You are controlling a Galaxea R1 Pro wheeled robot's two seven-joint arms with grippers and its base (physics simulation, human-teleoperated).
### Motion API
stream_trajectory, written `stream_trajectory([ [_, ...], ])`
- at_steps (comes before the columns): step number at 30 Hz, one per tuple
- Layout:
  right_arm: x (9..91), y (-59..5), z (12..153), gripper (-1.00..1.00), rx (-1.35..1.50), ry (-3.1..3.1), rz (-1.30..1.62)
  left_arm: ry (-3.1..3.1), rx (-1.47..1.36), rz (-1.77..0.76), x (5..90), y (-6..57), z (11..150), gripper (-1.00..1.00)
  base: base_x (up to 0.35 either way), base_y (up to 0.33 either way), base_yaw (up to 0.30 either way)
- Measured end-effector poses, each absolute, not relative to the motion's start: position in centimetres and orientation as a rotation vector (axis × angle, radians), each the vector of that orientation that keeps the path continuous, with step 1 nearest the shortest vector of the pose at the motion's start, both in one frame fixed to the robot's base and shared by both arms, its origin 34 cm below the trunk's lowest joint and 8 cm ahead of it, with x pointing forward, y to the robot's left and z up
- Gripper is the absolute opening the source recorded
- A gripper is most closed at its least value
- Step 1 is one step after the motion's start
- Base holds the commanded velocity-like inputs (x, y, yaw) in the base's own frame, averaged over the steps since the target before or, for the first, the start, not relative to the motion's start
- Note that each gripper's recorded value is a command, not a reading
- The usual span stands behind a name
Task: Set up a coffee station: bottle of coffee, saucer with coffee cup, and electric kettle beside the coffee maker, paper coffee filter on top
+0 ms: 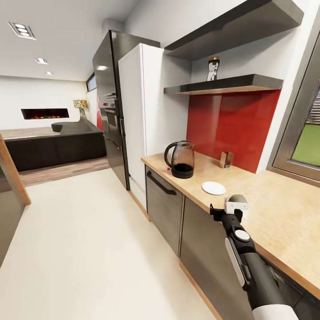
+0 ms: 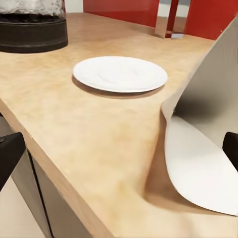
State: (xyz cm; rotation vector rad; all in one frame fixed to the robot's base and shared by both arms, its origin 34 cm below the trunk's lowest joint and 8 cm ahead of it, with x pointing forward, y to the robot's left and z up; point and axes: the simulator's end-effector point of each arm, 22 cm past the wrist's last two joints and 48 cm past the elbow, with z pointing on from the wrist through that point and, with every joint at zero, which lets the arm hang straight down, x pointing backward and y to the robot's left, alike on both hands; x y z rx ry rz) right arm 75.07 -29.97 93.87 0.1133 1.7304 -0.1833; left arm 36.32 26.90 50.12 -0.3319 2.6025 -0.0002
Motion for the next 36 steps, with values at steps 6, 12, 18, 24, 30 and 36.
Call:
stream_trajectory([
  [6,75.10,-29.98,93.90,1.00,0.113,1.730,-0.183,2.603,-0.332,0.000,36.32,26.89,50.12,1.00,0.030,-0.003,0.000],
  [12,75.10,-29.98,93.94,1.00,0.113,1.729,-0.183,2.603,-0.332,0.000,36.31,26.90,50.12,1.00,0.104,-0.070,0.000],
  [18,75.12,-29.98,93.94,1.00,0.113,1.729,-0.183,2.603,-0.332,0.000,36.32,26.90,50.12,1.00,0.036,-0.021,0.000],
  [24,75.12,-29.98,93.96,1.00,0.113,1.729,-0.183,2.603,-0.332,0.000,36.31,26.90,50.12,1.00,0.063,-0.040,0.000],
  [30,75.14,-29.98,93.98,1.00,0.113,1.729,-0.183,2.603,-0.332,0.000,36.32,26.90,50.12,1.00,0.034,-0.024,0.000],
  [36,75.16,-29.98,94.01,1.00,0.113,1.728,-0.183,2.603,-0.332,0.000,36.32,26.90,50.12,1.00,0.008,-0.005,0.000],
])
